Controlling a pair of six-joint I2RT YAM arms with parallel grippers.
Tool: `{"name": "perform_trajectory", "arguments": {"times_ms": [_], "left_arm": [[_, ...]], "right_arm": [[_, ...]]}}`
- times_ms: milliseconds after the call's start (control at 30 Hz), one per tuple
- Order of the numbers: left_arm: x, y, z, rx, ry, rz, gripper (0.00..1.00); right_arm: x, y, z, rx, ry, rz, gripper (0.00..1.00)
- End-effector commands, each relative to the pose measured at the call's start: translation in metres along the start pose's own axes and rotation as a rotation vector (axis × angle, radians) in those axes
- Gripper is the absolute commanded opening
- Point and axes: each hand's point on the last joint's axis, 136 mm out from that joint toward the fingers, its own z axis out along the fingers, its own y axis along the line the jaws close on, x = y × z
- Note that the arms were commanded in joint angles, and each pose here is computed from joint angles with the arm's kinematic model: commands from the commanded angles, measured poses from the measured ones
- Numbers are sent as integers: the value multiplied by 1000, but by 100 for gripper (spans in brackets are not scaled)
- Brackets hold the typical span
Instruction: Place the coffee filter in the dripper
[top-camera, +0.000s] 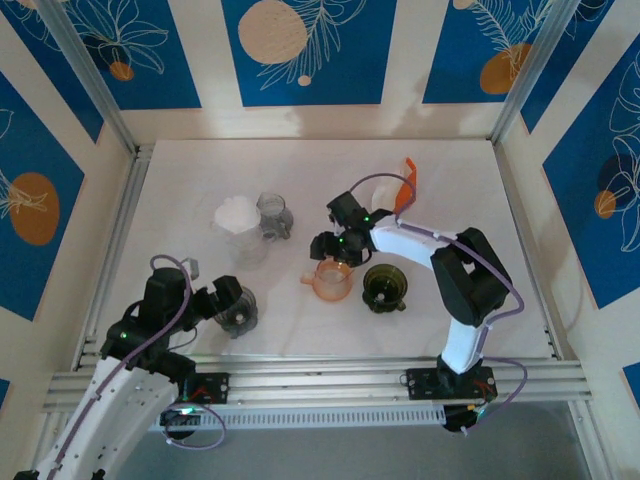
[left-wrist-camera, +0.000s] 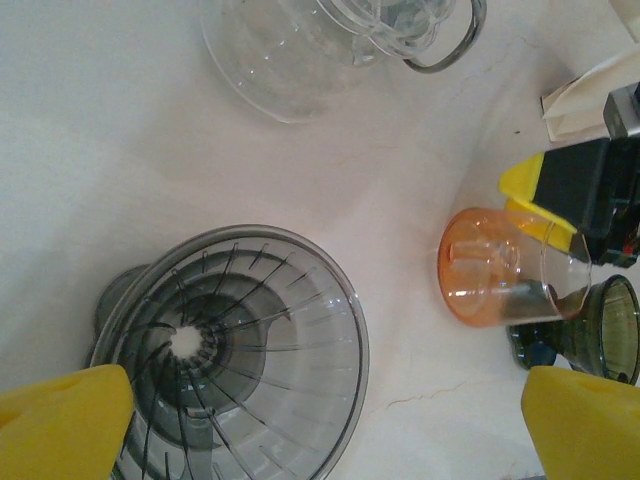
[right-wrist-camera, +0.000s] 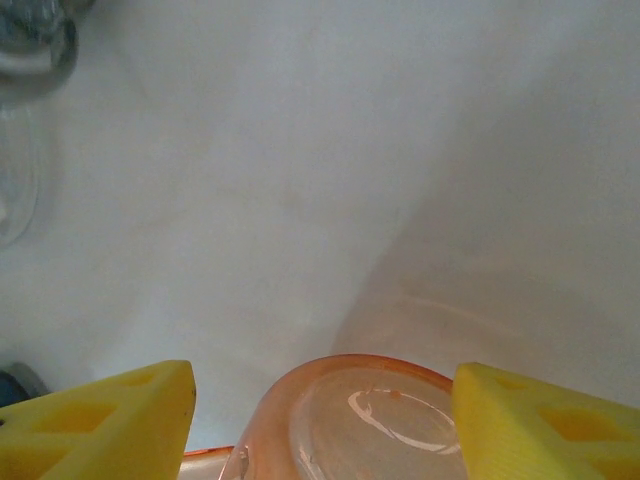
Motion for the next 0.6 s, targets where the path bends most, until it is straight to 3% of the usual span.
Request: {"name": "perform_trajectory", "arguments": {"times_ms": [0,267,567], "left_arm": [[1,1,0,8,3,-6,100],[4,2,2,13,8,-8,100],[5,2,4,19,12,-9,100]], "right_arm": [[20,9,-5,4,-5,23,68],[56,27,-13,-1,-12,-4,68],[50,36,-47,16,-115,-65,74]]}}
